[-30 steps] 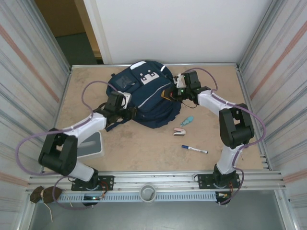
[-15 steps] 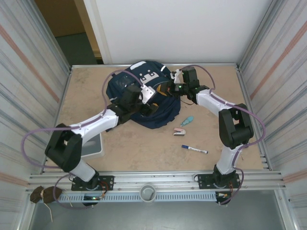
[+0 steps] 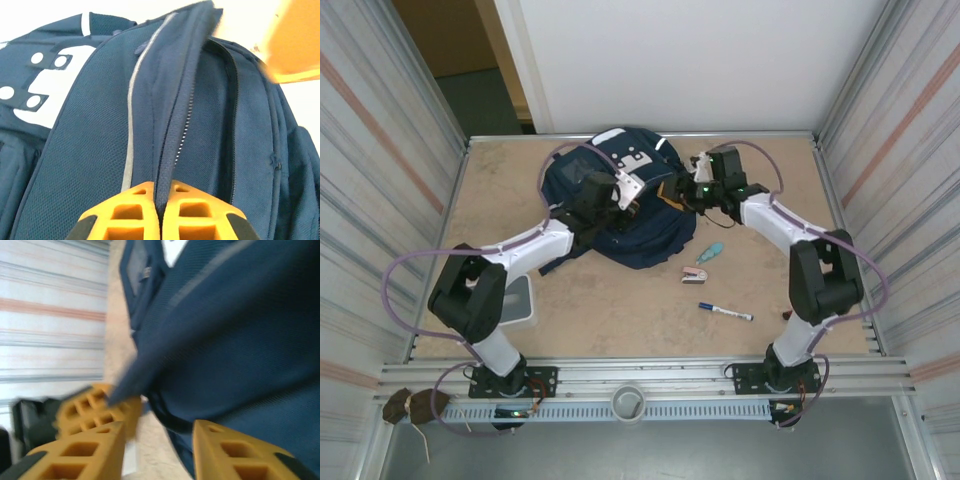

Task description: Pack the student bag

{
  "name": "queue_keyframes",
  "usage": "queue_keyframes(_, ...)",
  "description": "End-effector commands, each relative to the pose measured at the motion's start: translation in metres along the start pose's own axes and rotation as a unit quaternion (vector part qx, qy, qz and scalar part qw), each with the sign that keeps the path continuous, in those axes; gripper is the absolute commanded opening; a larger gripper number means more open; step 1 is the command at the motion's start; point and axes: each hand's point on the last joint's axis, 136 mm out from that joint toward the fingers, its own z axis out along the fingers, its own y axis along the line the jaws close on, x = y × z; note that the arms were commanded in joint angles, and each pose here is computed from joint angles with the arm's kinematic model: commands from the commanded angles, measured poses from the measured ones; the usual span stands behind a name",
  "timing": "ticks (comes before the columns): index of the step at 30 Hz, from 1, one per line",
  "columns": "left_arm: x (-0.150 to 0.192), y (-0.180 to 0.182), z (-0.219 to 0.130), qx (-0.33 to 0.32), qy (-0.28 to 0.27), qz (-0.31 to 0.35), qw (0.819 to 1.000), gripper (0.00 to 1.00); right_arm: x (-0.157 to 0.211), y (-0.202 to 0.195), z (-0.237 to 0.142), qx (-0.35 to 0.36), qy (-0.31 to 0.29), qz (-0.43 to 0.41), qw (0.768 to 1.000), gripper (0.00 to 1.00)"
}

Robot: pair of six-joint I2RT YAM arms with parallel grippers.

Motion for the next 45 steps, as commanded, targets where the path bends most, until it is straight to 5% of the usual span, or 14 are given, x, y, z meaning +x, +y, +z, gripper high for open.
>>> queue_keyframes(1,-0.023,0.009,-0.022,0.022,-0.052,-0.049,0.997,0.00,0.017,-0.050,-0.044,0.159,-0.020,-0.057,0.985,0.49)
queue_keyframes(5,-0.025,0.009,-0.030,0.033,-0.061,-0.063,0.996,0.00,0.067,-0.103,-0.082,0.299,0.009,-0.087,0.950,0.70)
queue_keyframes(12,-0.027,0.006,-0.034,0.041,-0.067,-0.069,0.995,0.00,0.132,-0.119,-0.071,0.316,0.084,-0.160,0.932,1.00)
queue_keyframes(16,-0.030,0.007,-0.035,0.041,-0.070,-0.069,0.994,0.00,0.134,-0.112,-0.035,0.259,0.105,-0.164,0.946,0.99)
queue_keyframes(23,-0.033,0.005,-0.036,0.049,-0.076,-0.073,0.993,0.00,0.149,-0.118,-0.008,0.256,0.165,-0.200,0.931,1.00)
queue_keyframes(32,-0.034,0.004,-0.035,0.058,-0.076,-0.075,0.993,0.00,0.194,-0.114,-0.016,0.292,0.208,-0.243,0.901,0.89)
queue_keyframes(45,-0.038,0.005,-0.040,0.058,-0.077,-0.077,0.992,0.00,0.179,-0.122,0.012,0.306,0.177,-0.277,0.893,0.45)
